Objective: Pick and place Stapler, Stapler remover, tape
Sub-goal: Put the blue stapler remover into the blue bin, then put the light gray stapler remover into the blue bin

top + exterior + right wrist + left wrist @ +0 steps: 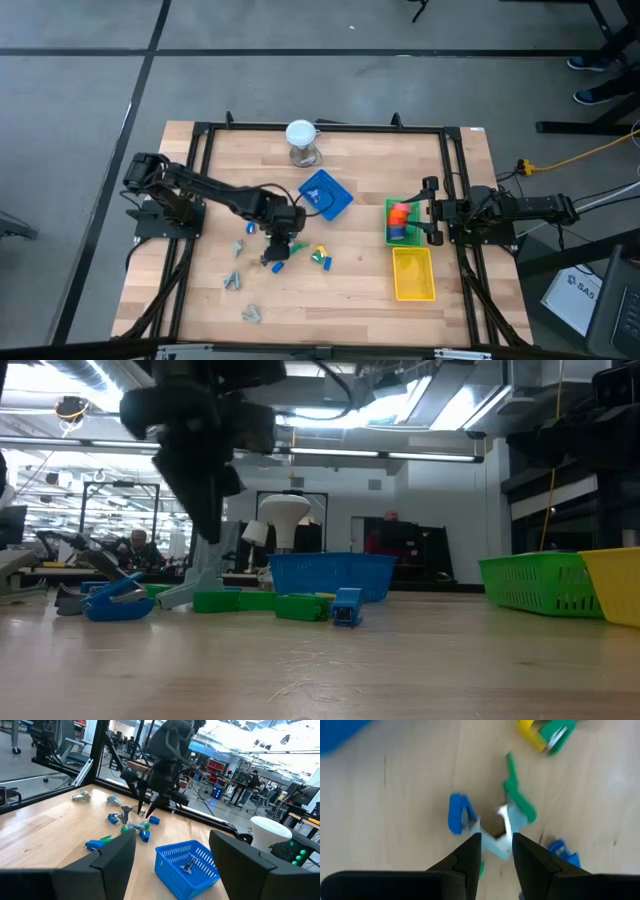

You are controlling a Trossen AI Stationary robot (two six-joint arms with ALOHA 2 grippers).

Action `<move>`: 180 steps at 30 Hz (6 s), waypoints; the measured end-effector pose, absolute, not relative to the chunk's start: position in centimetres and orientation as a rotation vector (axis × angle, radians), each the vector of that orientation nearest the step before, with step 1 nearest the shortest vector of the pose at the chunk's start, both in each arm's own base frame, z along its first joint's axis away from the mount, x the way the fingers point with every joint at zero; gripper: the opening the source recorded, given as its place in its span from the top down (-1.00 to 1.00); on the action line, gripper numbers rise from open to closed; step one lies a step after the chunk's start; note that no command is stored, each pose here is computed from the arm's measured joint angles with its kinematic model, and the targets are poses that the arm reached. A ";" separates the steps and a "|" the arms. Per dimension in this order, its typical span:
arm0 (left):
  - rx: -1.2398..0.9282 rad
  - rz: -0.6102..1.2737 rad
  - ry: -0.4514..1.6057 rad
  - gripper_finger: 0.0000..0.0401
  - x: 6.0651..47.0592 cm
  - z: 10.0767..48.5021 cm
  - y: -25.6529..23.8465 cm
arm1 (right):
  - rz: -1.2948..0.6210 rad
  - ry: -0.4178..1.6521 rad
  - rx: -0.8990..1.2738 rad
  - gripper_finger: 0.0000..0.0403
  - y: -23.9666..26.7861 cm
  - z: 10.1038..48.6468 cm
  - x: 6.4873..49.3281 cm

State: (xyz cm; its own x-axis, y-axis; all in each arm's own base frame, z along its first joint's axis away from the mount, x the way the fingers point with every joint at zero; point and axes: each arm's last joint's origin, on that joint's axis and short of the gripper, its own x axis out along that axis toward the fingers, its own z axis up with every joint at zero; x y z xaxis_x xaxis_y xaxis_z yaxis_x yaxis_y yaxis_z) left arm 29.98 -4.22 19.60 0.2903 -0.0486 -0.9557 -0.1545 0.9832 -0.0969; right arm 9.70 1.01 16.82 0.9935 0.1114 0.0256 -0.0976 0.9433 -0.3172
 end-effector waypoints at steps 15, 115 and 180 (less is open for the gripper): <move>-0.298 0.333 1.257 0.46 29.3 18.7 -4.8 | 0.106 -0.043 -0.321 -0.29 1.0 16.8 9.7; 0.033 0.309 0.729 0.99 35.6 24.4 0.7 | 0.106 -0.043 -0.321 -0.29 1.0 16.8 9.7; 0.231 0.293 0.753 0.67 35.5 25.8 -3.0 | 0.106 -0.044 -0.321 -0.29 1.0 16.8 9.7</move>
State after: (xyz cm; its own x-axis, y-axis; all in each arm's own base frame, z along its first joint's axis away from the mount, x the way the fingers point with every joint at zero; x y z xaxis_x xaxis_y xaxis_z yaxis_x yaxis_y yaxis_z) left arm 35.50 -3.02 25.79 0.6921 0.3417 -0.6358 -0.1777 0.9344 0.3088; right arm 9.70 1.01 16.82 0.9934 0.1114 0.0257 -0.0975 0.9433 -0.3172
